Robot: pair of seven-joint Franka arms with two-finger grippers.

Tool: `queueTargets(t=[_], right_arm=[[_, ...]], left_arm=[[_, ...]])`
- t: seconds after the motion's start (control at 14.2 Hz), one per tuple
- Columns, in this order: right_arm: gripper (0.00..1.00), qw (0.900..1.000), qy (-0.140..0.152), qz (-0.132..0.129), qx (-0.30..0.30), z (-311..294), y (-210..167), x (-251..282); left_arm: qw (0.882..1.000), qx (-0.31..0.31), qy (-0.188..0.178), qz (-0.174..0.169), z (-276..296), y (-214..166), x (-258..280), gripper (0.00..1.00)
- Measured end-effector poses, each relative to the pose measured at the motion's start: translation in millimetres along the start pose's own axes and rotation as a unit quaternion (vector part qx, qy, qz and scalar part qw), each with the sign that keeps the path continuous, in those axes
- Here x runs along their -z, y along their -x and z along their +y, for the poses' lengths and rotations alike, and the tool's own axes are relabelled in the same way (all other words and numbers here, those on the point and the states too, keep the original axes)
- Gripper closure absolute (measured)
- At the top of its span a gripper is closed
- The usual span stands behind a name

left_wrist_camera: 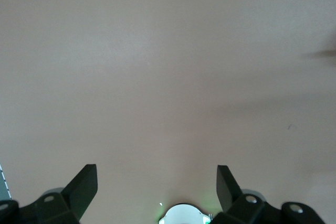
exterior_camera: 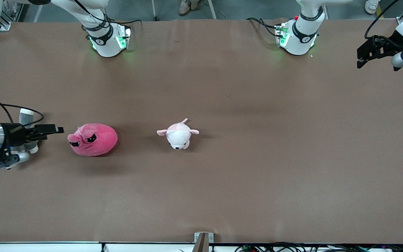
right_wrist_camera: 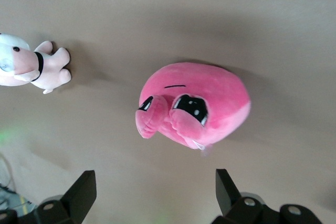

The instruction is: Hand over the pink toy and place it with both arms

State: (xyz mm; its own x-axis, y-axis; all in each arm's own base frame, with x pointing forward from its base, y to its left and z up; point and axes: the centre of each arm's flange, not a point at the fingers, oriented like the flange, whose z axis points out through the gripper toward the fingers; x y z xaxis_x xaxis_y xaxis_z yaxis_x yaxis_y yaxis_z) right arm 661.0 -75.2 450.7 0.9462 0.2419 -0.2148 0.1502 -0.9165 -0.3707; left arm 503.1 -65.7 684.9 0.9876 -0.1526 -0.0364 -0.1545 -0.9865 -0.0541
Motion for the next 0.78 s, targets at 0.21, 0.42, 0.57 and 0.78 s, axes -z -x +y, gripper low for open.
queueTargets(t=[0.21,0.42,0.57,0.78], right_arm=[[0.00,0.999,0.022,0.031,-0.007,0,21,43],[0.00,0.996,0.062,0.061,-0.012,-10,46,88],[0.00,0.992,0.084,0.084,-0.032,-23,61,115],[0.00,0.988,0.098,0.108,-0.058,-42,73,139]], left_arm=[[1.000,0.000,-0.001,0.004,0,4,4,0.00],[1.000,0.000,-0.001,0.004,0,5,5,0.00],[1.000,0.001,-0.001,0.005,-1,5,6,0.00],[1.000,0.001,0.000,0.006,-1,5,5,0.00]])
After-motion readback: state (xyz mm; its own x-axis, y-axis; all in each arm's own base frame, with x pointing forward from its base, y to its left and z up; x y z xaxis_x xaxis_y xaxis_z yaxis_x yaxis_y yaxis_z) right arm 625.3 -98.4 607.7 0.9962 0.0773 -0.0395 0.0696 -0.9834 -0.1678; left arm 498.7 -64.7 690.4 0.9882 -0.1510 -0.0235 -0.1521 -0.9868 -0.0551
